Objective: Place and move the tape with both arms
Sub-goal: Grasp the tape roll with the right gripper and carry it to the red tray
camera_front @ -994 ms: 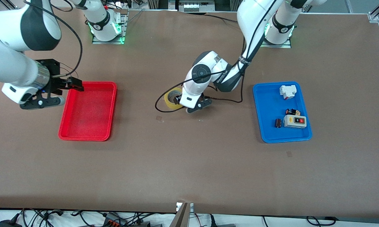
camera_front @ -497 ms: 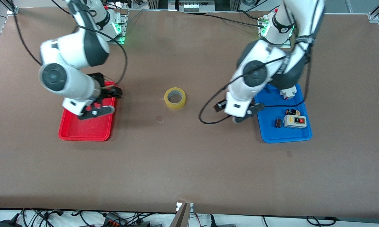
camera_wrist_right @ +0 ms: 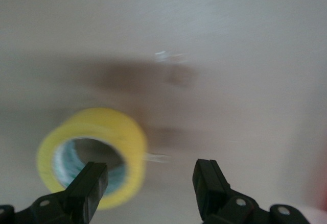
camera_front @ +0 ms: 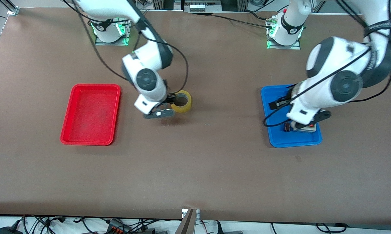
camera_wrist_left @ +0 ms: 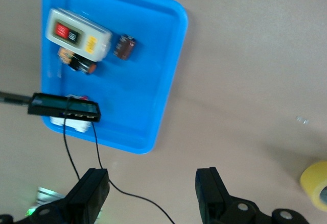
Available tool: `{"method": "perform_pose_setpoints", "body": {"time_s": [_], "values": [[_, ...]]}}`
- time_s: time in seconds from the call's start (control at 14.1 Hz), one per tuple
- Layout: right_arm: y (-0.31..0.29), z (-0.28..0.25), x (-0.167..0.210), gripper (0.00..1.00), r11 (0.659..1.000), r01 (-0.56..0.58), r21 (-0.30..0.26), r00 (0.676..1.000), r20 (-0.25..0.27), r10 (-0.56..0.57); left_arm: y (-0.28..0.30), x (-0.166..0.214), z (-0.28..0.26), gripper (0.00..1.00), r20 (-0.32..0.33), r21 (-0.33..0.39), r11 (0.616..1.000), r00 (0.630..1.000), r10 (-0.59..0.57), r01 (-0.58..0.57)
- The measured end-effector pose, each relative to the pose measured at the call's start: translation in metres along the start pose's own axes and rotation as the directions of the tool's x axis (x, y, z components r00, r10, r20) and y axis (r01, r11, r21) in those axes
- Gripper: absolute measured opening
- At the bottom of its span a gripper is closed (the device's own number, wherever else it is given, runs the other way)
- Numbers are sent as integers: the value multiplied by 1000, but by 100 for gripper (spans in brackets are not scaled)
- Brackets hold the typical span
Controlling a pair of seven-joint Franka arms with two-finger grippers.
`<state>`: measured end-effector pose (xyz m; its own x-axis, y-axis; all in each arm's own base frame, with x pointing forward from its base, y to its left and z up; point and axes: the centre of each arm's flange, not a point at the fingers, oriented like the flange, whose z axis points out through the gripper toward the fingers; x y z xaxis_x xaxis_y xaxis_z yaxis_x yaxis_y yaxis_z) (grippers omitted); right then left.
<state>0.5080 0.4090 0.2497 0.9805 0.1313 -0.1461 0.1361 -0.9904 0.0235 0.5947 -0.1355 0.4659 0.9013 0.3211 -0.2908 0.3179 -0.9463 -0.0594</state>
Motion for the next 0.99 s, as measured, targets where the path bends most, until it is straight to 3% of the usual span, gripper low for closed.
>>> {"method": "perform_pose_setpoints", "body": {"time_s": [0.14,0.28,0.43,0.57,0.71,0.92,0.99], "values": [[-14,24,-5,100,1000,-1,-11,1000,9,1,-51,-6,-34,100,-16,-22,992,992,126,-126],[-10,33,-3,100,1000,-8,-19,1000,17,9,-100,-16,-75,100,-90,-39,961,959,270,-274],[-9,34,-2,95,1000,-11,-21,1000,19,11,-136,-33,-109,100,-165,34,905,891,423,-424],[-8,35,-2,90,1000,-11,-23,1000,22,12,-151,-48,-133,100,-204,120,860,836,510,-495],[-8,39,-3,60,1000,-12,-29,999,32,12,-153,-59,-152,100,-243,142,850,815,526,-507],[-7,43,-2,22,999,-20,-30,999,37,22,-157,-61,-161,100,-263,142,855,814,518,-498],[-7,39,-1,22,999,-26,-28,999,33,27,-161,-59,-160,100,-264,136,860,819,510,-492]]}}
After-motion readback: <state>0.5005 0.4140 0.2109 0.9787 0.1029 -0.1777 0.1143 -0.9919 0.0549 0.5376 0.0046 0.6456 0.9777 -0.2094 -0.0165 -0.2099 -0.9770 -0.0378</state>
